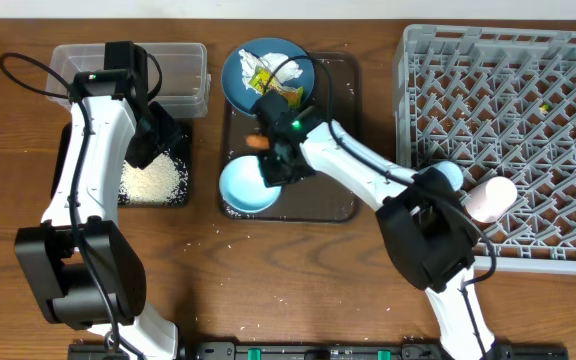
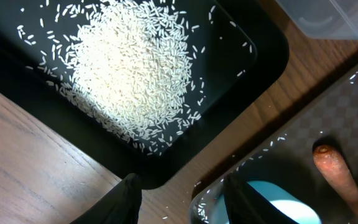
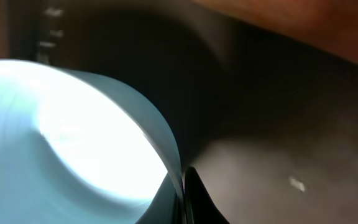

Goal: Sort waste into correct bins and load items into the dishwasher rack
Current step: 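Carry the light-blue bowl to the rack and set it upside down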

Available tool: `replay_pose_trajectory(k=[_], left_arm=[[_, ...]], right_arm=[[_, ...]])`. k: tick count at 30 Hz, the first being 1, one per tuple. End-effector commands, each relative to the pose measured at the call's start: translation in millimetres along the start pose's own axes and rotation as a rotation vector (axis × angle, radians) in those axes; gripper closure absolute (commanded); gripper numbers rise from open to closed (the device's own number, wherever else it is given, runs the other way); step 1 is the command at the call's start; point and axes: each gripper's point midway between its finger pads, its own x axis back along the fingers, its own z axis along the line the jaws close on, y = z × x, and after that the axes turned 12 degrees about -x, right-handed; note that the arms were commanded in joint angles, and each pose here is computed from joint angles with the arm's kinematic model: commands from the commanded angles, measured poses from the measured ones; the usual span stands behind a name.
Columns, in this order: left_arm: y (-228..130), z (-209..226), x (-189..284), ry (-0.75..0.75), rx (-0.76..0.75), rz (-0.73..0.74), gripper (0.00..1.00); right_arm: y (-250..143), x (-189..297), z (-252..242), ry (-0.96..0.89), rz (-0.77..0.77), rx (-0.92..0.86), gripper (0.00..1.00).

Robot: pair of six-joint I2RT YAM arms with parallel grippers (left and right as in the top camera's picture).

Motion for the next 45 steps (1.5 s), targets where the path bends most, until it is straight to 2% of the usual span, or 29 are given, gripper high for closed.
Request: replay_pose_trajectory(k=[1,7,11,14,18,22,25,28,37,45], left_arm=[[-2,6,-4,0.024,0.001,0.010,0.54],[-1,6,-4,0.024,0.001,0.010,0.53],[-1,5,-4,0.023,0.002,0.008,0.53],[0,5,-4,0.022,0.002,0.005,0.53],[1,4,-4,0.018,0.002,-0.001,0.53],[2,4,-4,0.015,0.002,-0.007,0.53],[4,3,-4,0.013,0.002,-0.011,0.53],[4,3,-4,0.011,0.003,-0.014,0.53],[4,3,-4,0.011,0.003,-0.015,0.53],[4,3,-4,0.011,0.003,-0.014,0.53]], right_arm=[[43,73,-19,-0.026,-0.192,-0.041,0.99],[88,216,-101,-0.203,-0.577,-0.198,0.99],[101,309,-185,-0.469,-0.868,-0.380,0.99],[105,346,-236,-0.666,-1.007,-0.523,0.99],[114,361,-288,-0.896,-1.096,-0.629,0.99],[117,359,-321,-1.158,-1.072,-0.623,0.99],[122,347,-339,-1.335,-0.977,-0.550,0.99],[133,323,-352,-1.428,-0.860,-0.456,0.99],[146,266,-363,-1.459,-0.741,-0.363,0.99],[145,223,-346,-1.310,-0.595,-0.216,0.99]])
